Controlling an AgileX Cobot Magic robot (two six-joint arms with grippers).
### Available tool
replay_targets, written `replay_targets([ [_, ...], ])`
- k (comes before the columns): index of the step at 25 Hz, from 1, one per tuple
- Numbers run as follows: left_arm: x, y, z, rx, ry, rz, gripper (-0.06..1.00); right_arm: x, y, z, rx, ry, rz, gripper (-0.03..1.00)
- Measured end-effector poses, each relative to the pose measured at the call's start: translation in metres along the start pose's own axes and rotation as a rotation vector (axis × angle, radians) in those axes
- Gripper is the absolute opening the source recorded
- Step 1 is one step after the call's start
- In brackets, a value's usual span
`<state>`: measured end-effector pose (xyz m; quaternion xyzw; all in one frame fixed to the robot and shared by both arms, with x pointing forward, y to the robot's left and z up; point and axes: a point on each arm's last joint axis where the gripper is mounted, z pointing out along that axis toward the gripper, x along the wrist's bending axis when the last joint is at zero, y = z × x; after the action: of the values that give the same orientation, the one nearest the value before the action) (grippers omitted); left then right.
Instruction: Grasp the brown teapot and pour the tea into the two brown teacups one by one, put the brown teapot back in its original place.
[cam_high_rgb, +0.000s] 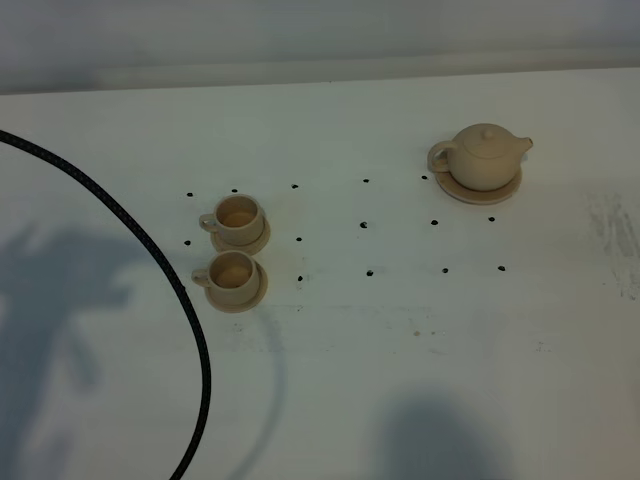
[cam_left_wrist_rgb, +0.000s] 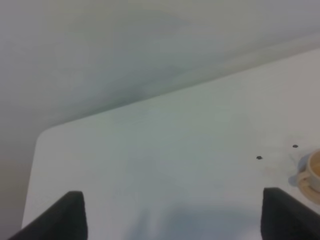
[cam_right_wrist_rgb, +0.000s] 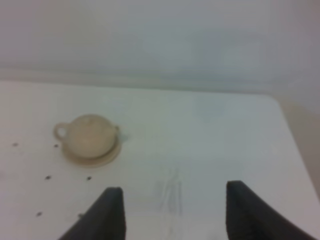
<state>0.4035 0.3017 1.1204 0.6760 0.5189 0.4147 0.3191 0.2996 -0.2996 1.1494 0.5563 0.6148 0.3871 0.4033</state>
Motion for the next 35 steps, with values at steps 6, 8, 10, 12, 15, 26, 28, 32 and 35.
replay_targets([
  [6, 0.000, 0.000, 0.001, 0.007, -0.001, -0.042, 0.67, -0.004, -0.020, -0.025, 0.009, -0.004, 0.034, 0.44],
  [8, 0.000, -0.001, 0.006, 0.025, -0.007, -0.053, 0.67, -0.003, -0.033, -0.026, 0.015, 0.001, 0.042, 0.44],
  [10, -0.002, -0.002, 0.014, 0.050, -0.019, -0.058, 0.67, -0.002, -0.049, -0.024, 0.038, 0.010, 0.049, 0.44],
  [12, -0.004, -0.003, 0.020, 0.070, -0.035, -0.065, 0.67, -0.001, -0.063, -0.025, 0.042, 0.012, 0.053, 0.44],
  [15, -0.007, -0.004, 0.027, 0.088, -0.060, -0.092, 0.67, -0.002, -0.080, -0.029, 0.059, 0.009, 0.063, 0.44],
  [26, -0.010, -0.007, 0.033, 0.122, -0.084, -0.124, 0.67, -0.001, -0.094, -0.032, 0.048, 0.014, 0.070, 0.44],
  [28, -0.010, -0.008, 0.028, 0.135, -0.090, -0.124, 0.67, 0.000, -0.090, -0.027, 0.067, 0.033, 0.057, 0.44],
  [32, -0.009, -0.006, -0.001, 0.077, -0.079, -0.155, 0.67, 0.005, -0.077, -0.011, 0.073, 0.088, 0.035, 0.44],
  [35, -0.011, -0.013, -0.026, 0.027, -0.072, -0.195, 0.67, 0.007, -0.070, -0.002, 0.057, 0.098, 0.029, 0.44],
])
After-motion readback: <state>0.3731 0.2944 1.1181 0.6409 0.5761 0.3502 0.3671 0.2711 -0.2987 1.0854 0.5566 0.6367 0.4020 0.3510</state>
